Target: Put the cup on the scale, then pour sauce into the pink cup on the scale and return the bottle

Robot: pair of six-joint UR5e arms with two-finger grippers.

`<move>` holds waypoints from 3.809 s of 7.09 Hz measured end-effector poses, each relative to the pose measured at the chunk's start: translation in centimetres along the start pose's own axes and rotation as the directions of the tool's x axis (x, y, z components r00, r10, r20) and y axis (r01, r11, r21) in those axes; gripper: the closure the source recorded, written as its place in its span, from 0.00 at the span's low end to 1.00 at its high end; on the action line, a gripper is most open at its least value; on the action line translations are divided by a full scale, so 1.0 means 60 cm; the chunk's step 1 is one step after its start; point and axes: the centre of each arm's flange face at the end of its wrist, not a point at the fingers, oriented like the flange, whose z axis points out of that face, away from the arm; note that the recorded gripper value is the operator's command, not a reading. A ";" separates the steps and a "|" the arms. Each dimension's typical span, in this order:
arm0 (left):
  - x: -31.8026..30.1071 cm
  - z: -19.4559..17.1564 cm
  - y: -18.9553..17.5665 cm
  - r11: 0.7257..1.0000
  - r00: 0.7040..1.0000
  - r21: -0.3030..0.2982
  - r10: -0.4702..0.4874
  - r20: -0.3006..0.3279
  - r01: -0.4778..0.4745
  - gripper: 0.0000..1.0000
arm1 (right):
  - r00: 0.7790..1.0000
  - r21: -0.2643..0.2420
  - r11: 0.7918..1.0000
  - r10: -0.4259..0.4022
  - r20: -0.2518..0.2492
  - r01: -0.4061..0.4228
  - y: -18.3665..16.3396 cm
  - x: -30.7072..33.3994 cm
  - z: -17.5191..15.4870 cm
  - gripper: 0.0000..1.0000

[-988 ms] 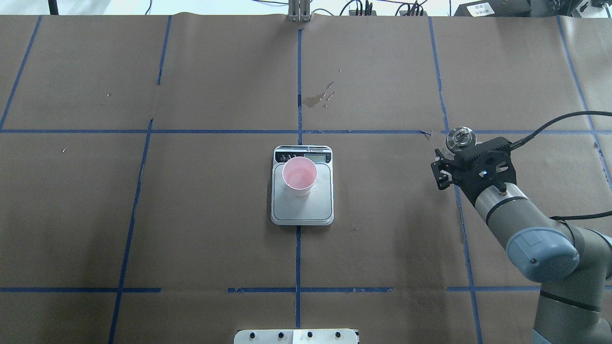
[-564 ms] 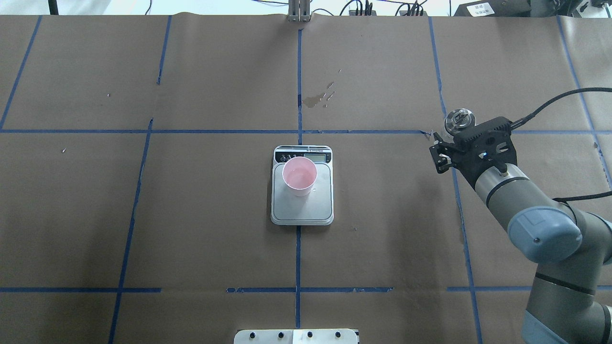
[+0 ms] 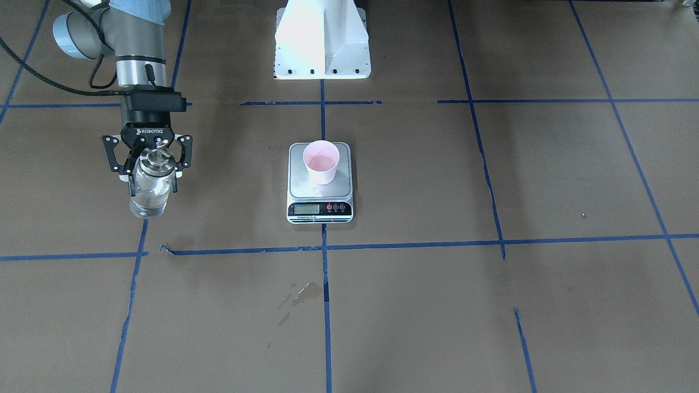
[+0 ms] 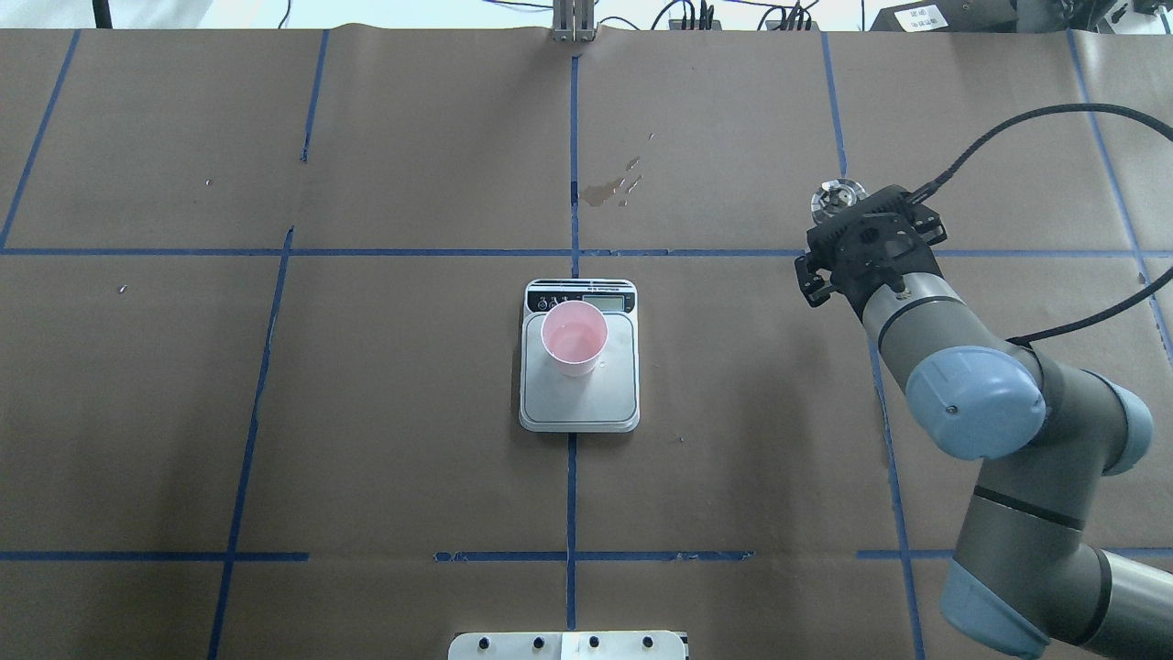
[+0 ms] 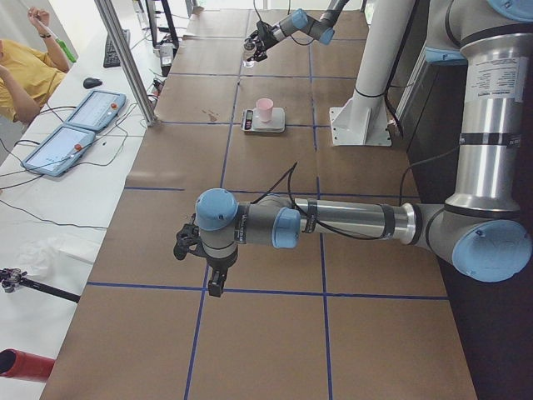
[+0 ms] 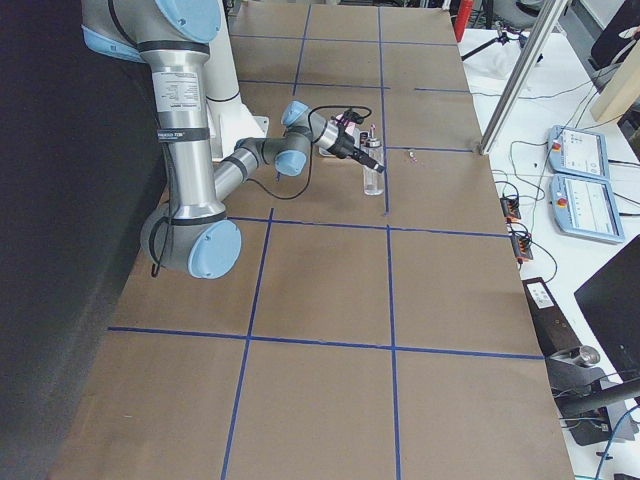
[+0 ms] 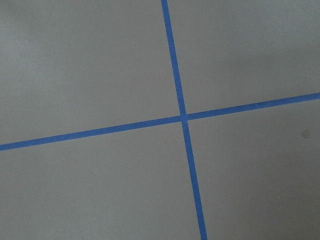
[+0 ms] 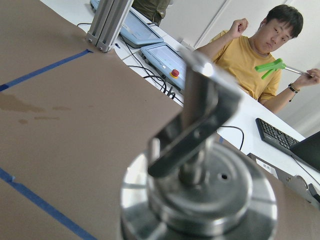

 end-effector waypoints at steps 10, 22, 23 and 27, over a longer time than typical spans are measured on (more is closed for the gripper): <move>0.001 0.000 0.000 1.000 1.000 -0.001 -0.002 -0.001 0.002 0.00 | 0.732 -0.142 0.801 -0.591 -0.339 0.582 -0.055 -0.295 0.007 1.00; -0.002 0.003 0.001 1.000 1.000 -0.004 -0.002 -0.001 0.002 0.00 | 0.331 -0.257 0.499 -0.803 -0.496 0.827 -0.052 -0.335 -0.008 1.00; -0.002 0.003 0.001 1.000 1.000 -0.003 -0.001 -0.001 0.001 0.00 | 0.330 -0.257 0.499 -0.803 -0.496 0.827 -0.052 -0.335 -0.007 1.00; -0.002 0.003 0.001 1.000 1.000 -0.004 -0.001 -0.001 0.001 0.00 | 0.332 -0.256 0.501 -0.802 -0.496 0.827 -0.054 -0.336 -0.008 1.00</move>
